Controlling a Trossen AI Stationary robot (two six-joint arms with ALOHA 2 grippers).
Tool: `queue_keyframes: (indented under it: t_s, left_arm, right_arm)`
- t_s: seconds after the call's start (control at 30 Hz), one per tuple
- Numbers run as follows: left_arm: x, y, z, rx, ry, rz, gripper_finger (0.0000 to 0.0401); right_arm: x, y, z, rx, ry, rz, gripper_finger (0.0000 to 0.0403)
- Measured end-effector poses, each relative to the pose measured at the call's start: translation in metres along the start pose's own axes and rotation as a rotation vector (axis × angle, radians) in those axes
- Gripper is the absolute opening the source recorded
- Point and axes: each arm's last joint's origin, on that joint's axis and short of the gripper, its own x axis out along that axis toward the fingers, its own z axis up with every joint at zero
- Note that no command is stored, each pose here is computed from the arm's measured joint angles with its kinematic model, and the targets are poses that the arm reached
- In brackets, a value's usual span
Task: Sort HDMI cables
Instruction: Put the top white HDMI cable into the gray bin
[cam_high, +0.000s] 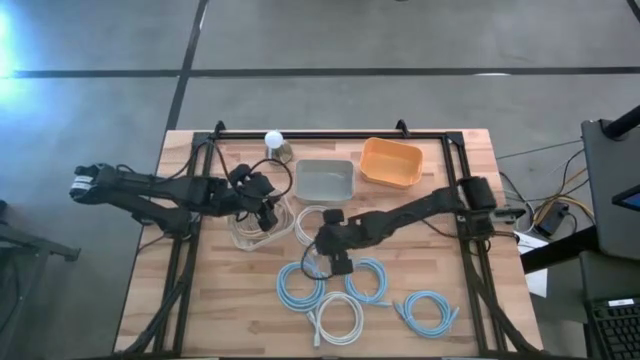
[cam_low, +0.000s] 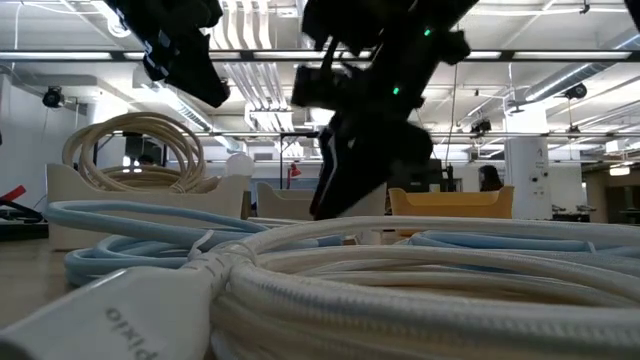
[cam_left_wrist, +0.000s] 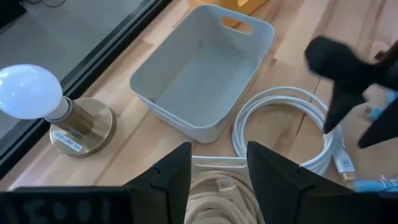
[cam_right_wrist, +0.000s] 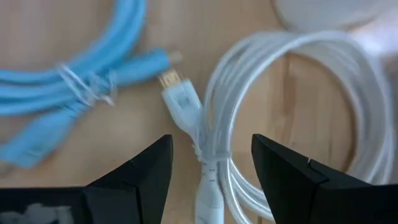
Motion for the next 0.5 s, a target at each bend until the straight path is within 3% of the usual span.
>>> queue_keyframes:
  t_s: [0.3, 0.5]
  left_arm:
    - [-0.001, 0.0, 0.0, 0.007, -0.003, -0.003, 0.0161]
    - [-0.001, 0.0, 0.0, 0.008, -0.005, 0.0, 0.0161]
  right_arm:
    - [0.029, -0.006, 0.003, -0.006, 0.109, -0.102, 0.0209]
    - [0.023, -0.007, 0.003, -0.015, 0.117, -0.075, 0.0136]
